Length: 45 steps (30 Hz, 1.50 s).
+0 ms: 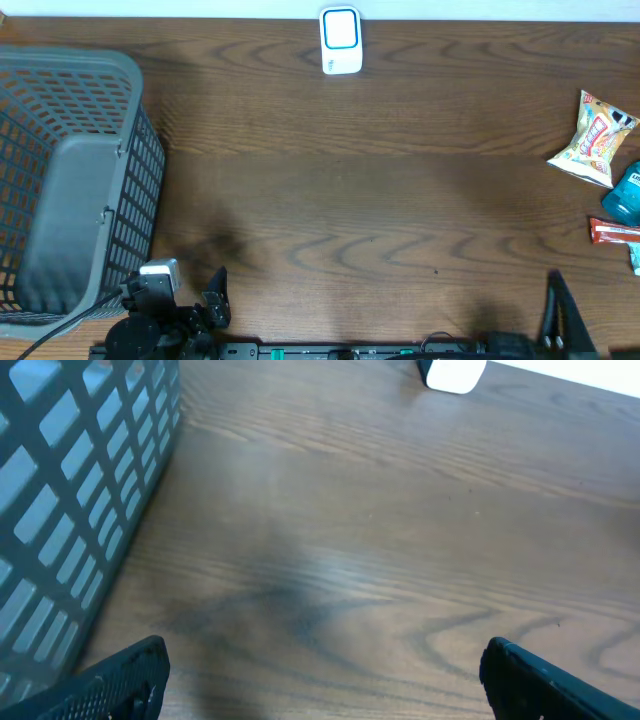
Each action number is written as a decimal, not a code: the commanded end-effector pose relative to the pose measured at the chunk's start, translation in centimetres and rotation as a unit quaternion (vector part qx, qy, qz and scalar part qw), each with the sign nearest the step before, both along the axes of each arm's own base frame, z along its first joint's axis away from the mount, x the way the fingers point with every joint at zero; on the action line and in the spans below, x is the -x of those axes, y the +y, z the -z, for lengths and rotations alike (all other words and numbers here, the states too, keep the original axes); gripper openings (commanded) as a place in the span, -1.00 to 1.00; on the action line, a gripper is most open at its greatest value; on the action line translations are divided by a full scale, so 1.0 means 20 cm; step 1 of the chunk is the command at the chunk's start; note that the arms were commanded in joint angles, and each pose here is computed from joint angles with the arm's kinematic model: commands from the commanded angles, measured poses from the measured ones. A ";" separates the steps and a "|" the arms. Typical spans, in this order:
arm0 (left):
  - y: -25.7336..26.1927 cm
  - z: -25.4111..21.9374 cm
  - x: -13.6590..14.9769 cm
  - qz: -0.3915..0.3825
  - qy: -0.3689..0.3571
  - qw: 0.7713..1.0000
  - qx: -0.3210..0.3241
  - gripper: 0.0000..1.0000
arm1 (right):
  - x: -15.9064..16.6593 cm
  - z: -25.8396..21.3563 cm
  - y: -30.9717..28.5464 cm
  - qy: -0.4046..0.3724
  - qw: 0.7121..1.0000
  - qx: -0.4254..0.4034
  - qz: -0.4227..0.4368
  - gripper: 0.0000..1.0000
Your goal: Scan the item barcode
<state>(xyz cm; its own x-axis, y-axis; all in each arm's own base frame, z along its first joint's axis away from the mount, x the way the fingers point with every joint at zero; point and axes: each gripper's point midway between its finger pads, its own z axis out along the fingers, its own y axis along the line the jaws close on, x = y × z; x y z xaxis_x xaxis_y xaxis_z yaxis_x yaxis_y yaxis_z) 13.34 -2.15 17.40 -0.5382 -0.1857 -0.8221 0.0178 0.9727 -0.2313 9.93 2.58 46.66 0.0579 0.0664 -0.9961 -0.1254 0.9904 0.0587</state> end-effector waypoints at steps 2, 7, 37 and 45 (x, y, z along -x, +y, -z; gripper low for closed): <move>0.00 -0.01 0.00 0.005 -0.003 1.000 -0.007 0.98 | -0.15 0.13 0.01 -0.037 0.998 -0.041 -0.019 0.99; 0.00 -0.01 0.00 0.005 -0.003 1.000 -0.007 0.98 | -0.38 0.31 0.00 -0.072 0.996 -0.050 -0.020 0.99; 0.00 -0.01 0.00 0.005 -0.003 1.000 -0.007 0.98 | -0.69 1.21 -0.09 -0.014 0.998 -0.059 0.023 0.98; 0.00 -0.01 0.00 0.005 -0.003 1.000 -0.007 0.98 | -0.73 1.55 -0.09 0.076 0.995 -0.061 0.028 0.99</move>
<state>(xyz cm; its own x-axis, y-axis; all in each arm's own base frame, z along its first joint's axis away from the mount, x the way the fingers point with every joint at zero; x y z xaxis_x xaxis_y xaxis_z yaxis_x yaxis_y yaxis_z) 13.34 -2.15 17.40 -0.5382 -0.1857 -0.8221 0.0178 0.9727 -0.2313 24.49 0.91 17.58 -0.0376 0.1785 -0.9832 -0.0679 0.9812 0.1807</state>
